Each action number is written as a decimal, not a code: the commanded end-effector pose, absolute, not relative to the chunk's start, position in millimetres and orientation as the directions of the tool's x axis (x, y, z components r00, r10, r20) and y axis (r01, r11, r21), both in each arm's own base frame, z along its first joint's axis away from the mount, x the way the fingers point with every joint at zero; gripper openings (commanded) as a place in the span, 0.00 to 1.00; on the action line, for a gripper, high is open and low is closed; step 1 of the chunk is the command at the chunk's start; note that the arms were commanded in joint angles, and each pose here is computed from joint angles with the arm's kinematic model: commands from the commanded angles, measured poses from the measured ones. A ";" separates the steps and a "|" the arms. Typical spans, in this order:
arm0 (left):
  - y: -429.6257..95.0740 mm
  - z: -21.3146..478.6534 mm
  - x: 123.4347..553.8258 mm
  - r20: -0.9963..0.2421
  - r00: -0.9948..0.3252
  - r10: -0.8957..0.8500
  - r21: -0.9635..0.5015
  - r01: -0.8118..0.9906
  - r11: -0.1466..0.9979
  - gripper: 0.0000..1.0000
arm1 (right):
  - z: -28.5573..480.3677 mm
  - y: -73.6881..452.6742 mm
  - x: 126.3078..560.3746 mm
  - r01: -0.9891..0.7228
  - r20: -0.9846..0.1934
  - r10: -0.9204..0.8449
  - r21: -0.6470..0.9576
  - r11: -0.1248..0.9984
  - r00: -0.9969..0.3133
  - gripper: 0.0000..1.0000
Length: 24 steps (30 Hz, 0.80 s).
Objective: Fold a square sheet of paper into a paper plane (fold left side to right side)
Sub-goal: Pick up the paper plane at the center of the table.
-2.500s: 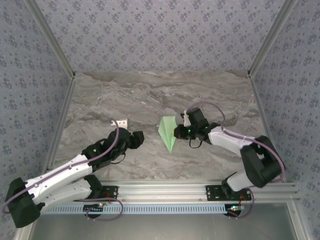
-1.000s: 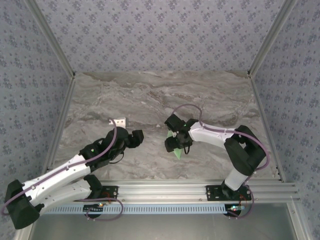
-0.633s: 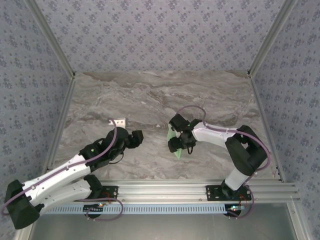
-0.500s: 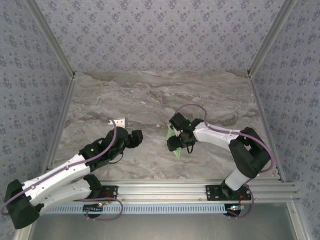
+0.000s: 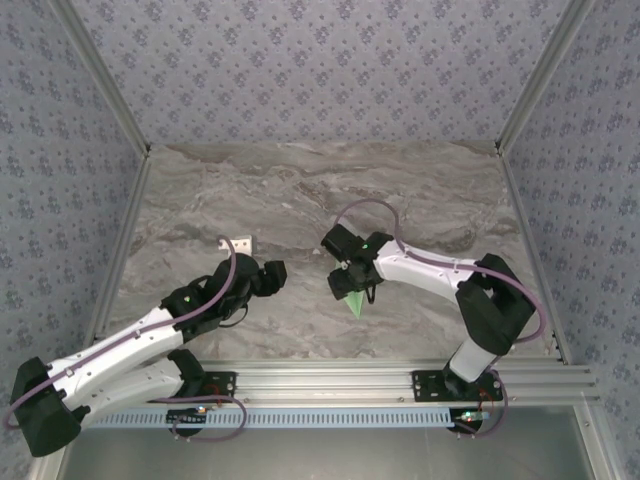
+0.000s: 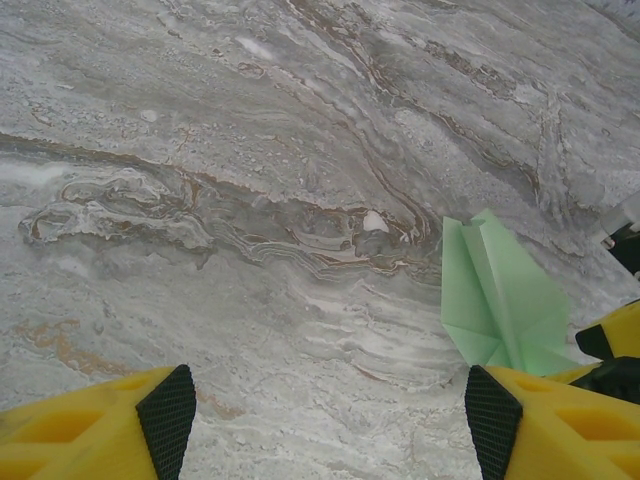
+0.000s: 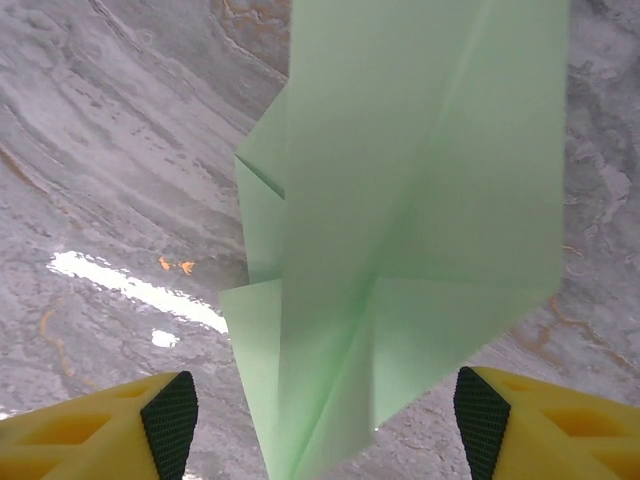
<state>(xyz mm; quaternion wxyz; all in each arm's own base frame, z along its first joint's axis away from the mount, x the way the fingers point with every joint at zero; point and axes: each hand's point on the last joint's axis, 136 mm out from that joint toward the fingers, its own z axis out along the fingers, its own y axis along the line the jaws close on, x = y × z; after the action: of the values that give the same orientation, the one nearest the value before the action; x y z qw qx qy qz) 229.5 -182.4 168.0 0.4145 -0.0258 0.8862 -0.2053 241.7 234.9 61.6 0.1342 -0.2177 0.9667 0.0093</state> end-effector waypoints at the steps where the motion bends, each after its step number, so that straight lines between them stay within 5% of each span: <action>1: -179.3 172.4 232.0 -0.729 -0.644 -0.233 -0.389 0.109 0.915 0.74 | 74.4 216.8 246.1 -0.380 -0.267 -0.414 -0.172 0.909 -0.870 0.72; 18: -178.0 172.4 231.7 -0.726 -0.645 -0.240 -0.395 0.105 0.913 0.74 | 38.0 246.7 244.0 -0.372 -0.215 -0.367 -0.016 0.928 -0.905 0.61; 24: -178.0 171.9 231.6 -0.724 -0.647 -0.239 -0.393 0.103 0.914 0.74 | 30.9 237.8 247.6 -0.347 -0.206 -0.347 -0.035 0.937 -0.915 0.43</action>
<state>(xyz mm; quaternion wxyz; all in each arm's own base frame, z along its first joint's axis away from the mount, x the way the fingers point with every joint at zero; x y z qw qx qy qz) 230.9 -181.3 168.6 0.4161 -0.0290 0.8854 -0.2051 244.4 242.7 33.9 0.1054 -0.1937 0.9754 0.0058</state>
